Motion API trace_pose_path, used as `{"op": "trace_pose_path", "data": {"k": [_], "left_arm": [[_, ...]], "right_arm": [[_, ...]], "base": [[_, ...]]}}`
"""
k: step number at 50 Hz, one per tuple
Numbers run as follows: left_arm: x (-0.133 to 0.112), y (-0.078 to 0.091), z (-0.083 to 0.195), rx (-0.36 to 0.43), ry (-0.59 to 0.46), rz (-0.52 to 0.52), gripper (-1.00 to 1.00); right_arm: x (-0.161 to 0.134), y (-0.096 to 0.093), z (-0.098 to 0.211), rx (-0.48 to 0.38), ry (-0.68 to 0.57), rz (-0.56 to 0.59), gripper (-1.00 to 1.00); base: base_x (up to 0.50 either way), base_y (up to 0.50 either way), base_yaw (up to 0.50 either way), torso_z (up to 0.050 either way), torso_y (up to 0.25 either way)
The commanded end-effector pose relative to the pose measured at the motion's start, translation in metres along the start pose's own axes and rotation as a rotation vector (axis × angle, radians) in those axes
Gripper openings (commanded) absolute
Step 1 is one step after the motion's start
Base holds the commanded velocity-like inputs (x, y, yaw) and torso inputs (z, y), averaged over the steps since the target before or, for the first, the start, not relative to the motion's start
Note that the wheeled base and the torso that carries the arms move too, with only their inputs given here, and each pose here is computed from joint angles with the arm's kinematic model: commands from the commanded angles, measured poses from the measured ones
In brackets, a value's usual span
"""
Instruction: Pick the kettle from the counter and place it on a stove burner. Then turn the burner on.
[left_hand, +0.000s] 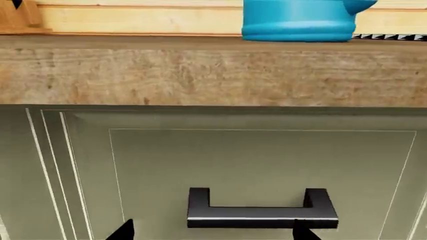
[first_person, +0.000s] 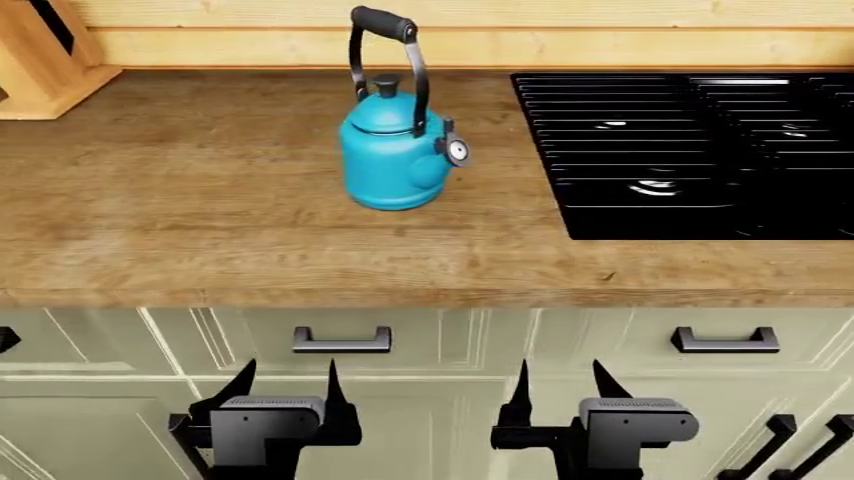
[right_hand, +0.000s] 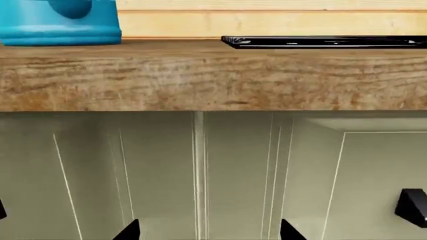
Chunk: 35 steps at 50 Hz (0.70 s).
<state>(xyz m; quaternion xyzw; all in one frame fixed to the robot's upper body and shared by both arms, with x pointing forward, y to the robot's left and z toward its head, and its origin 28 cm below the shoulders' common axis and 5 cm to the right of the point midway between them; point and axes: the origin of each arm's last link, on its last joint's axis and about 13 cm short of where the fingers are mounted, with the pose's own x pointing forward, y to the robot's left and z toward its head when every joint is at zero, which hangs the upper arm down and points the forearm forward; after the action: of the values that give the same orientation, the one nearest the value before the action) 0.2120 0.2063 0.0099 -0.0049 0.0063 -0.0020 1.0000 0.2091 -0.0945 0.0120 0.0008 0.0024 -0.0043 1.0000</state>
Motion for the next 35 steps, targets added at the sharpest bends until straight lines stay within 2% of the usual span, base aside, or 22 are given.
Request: {"op": "trace_pose_path", "data": {"k": [1,4,6,20,35], "left_arm": [[0.0001,-0.0001,0.0003,0.003,-0.001,-0.001,1.00],[0.0001,-0.0003,0.0069,0.005,-0.005,-0.004,1.00],[0.0001,-0.0004,0.0013,0.009,-0.004,-0.005,1.00],[-0.0007,-0.0006,0.0032,0.009,-0.040,-0.020,1.00],[-0.0005,-0.0012,0.0019,0.023,-0.035,-0.030,1.00]], "right_arm": [[0.0003,-0.0002,0.0000,0.001,-0.001,0.001,1.00],[0.0003,-0.0002,0.0001,-0.001,-0.001,0.001,1.00],[0.0002,-0.0003,0.0002,0.000,-0.002,0.001,1.00],[-0.0005,-0.0003,0.0006,0.005,-0.005,0.002,1.00],[-0.0001,0.0001,0.0005,0.006,-0.002,0.006,1.00]], "base": [[0.00,0.50,0.00,0.000,0.000],[0.00,0.50,0.00,0.000,0.000],[0.00,0.34,0.00,0.000,0.000],[0.00,0.01,0.00,0.001,0.000],[0.00,0.00,0.00,0.045,0.000]]}}
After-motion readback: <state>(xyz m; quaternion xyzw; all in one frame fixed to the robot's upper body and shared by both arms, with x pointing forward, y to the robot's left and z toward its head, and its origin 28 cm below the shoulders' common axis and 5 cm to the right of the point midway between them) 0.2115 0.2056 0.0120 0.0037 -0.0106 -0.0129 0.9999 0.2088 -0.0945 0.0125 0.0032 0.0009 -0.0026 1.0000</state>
